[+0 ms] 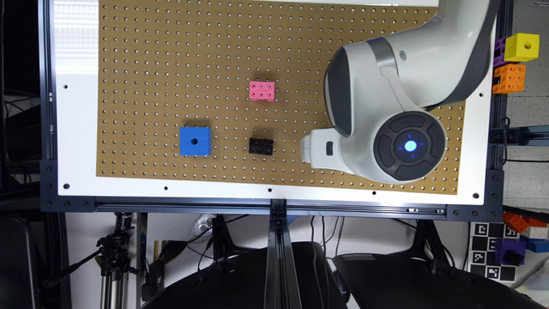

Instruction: Pick up green block.

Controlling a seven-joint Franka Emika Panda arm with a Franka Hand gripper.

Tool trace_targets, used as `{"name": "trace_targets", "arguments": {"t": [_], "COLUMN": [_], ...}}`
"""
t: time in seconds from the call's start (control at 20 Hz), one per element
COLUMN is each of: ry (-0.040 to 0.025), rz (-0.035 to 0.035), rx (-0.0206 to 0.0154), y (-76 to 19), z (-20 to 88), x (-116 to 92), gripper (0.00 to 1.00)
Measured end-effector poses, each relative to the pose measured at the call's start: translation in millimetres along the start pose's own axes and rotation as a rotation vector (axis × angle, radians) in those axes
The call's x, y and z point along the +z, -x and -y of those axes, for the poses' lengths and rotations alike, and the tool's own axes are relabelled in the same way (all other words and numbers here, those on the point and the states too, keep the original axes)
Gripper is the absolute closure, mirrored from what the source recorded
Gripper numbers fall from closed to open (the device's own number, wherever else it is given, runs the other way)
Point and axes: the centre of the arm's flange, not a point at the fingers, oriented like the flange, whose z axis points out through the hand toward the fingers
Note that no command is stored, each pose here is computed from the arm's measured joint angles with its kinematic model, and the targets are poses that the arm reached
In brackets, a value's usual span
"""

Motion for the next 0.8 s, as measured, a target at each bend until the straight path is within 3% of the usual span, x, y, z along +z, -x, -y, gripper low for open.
{"name": "trace_targets", "arguments": {"t": [0.2,0.4,0.8], "ry": [0.0043,-0.0001,0.0002], "rz": [-0.0001,-0.0038,-0.0045], "rx": [-0.0005,-0.0005,-0.0006], "y": [1.1,1.0,1.5], "z": [-0.3,0.1,-0.1], "x": [-21.1,-27.8,-35.2], "gripper": [1.0,1.0,1.0]}}
